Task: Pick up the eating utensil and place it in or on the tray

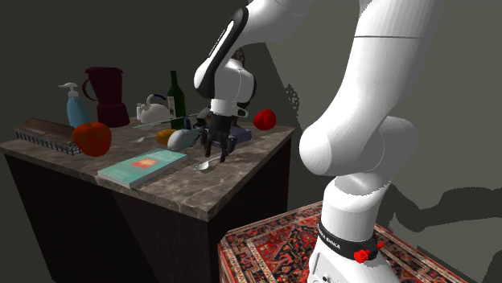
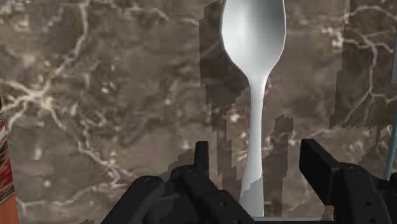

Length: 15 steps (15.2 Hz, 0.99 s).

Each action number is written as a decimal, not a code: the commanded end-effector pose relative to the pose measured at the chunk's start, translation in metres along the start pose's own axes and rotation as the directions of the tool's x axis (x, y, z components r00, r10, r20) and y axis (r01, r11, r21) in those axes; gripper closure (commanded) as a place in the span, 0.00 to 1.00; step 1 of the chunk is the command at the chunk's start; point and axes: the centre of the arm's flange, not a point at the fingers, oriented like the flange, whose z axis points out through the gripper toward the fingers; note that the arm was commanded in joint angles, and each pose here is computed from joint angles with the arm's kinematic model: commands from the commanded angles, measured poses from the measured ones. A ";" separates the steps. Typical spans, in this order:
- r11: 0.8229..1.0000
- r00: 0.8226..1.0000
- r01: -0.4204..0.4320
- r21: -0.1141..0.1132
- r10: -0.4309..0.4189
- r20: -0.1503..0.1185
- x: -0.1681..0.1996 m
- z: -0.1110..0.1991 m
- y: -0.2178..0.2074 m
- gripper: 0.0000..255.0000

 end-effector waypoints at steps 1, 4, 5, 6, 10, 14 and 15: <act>1.000 1.000 0.000 0.000 0.000 0.000 0.000 0.000 0.000 1.00; 1.000 1.000 0.000 0.000 0.000 0.000 0.000 0.001 0.000 1.00; 1.000 1.000 0.000 0.000 0.000 0.000 0.001 0.001 0.000 1.00; 1.000 1.000 0.000 0.000 0.000 0.000 0.000 0.001 0.000 1.00; 1.000 1.000 0.000 0.000 0.000 0.000 -0.001 -0.005 -0.001 1.00; 1.000 1.000 0.000 0.000 0.000 0.000 -0.004 -0.026 -0.004 1.00; 1.000 1.000 0.000 0.000 0.000 0.000 -0.005 -0.031 -0.005 1.00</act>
